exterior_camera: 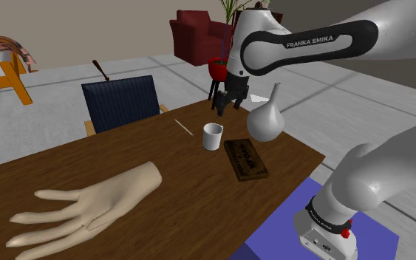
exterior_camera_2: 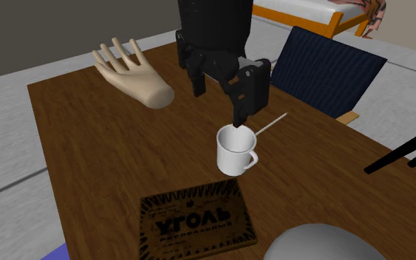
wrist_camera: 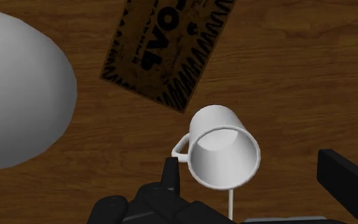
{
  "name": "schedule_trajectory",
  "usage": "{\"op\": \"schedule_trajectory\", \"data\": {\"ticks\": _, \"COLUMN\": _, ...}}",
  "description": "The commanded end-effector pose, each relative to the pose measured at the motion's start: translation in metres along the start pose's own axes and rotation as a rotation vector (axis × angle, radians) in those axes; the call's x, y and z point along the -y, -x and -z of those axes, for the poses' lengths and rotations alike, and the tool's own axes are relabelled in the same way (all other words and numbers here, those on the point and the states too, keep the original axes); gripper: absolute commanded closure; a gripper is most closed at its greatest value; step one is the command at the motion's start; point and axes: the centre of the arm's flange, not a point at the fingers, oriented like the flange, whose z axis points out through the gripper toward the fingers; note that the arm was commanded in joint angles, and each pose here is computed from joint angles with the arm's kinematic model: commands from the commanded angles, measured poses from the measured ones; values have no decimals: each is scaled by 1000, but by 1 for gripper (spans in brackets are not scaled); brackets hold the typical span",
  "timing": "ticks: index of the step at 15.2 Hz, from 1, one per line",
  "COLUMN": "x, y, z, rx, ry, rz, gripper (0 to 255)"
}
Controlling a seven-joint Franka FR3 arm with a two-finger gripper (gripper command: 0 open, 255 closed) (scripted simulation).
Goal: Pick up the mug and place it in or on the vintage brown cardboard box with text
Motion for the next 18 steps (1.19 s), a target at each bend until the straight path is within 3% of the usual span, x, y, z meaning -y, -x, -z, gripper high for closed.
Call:
{"op": "schedule_trajectory", "data": {"ticks": 1, "x": 14, "y": -14, "z": -25, "rx": 14, "ry": 15, "rz": 0, "gripper": 0}}
{"op": "schedule_trajectory", "data": {"ticks": 9, "x": 54, "y": -62, "z": -119, "rx": 73, "ry": 77, "rz": -1, "gripper": 0}}
{"op": "schedule_trajectory", "data": {"ticks": 18, "x": 51, "y": -60, "z": -159, "rx": 73, "ry": 77, "rz": -1, "gripper": 0}}
